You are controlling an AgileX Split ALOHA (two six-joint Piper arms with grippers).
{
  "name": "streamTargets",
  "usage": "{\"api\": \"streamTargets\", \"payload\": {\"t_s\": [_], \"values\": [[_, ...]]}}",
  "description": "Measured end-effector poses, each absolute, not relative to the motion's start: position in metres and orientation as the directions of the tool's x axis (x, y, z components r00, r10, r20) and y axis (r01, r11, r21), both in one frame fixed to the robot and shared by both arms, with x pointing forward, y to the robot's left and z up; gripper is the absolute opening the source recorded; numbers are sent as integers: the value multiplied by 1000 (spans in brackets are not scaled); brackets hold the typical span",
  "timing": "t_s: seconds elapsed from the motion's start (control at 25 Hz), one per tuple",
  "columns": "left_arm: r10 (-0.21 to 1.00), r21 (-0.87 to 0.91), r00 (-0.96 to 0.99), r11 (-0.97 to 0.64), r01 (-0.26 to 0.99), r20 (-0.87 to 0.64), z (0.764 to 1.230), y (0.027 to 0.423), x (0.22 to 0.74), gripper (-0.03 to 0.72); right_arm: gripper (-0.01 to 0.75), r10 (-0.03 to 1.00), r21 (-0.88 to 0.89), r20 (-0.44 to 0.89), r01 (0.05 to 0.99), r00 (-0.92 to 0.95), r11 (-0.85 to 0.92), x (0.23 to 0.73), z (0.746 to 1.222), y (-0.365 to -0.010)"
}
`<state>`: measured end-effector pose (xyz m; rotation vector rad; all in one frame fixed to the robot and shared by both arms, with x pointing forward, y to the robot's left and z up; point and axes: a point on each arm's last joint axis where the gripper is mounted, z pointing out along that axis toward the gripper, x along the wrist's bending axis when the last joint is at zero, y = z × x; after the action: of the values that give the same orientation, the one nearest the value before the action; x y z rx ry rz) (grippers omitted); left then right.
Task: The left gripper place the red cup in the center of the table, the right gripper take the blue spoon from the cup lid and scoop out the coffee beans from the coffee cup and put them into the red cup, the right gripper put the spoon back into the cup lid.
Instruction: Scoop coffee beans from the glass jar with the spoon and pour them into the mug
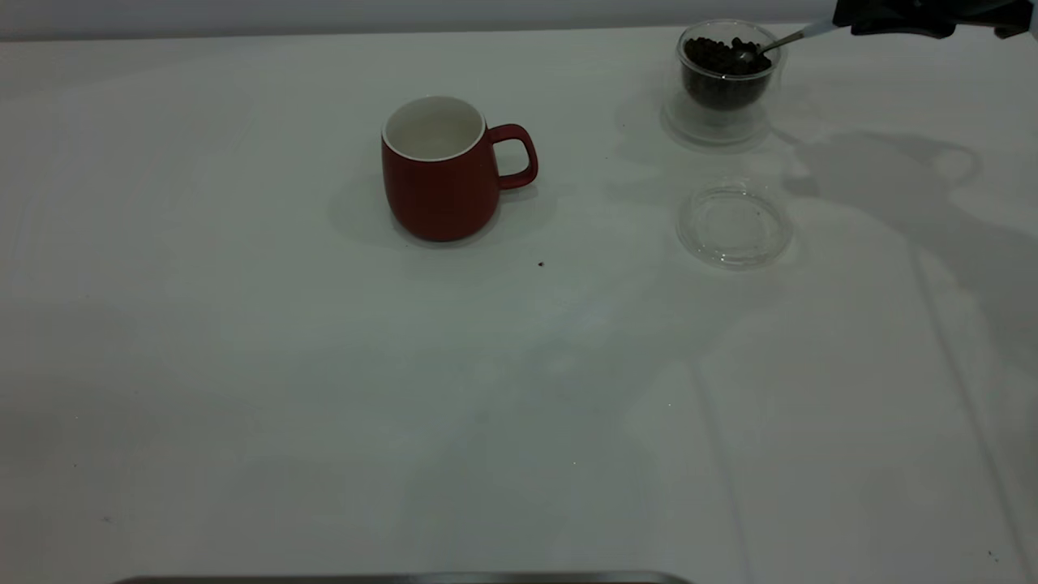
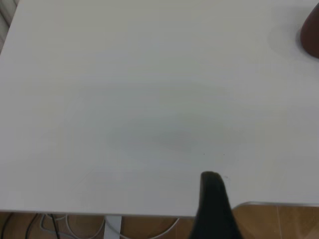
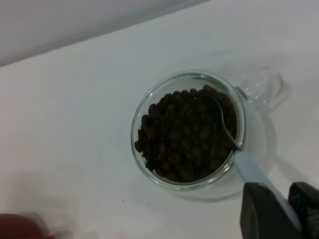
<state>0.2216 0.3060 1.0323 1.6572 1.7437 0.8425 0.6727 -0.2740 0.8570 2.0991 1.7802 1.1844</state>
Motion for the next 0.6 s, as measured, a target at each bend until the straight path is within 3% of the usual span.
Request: {"api": "streamTargets", "payload": {"t_s": [0.6], "values": [[998,777,-56,27,629,11,1032,306,222,586,110,769,412,631,798,97,-439,670,843,-266]]}}
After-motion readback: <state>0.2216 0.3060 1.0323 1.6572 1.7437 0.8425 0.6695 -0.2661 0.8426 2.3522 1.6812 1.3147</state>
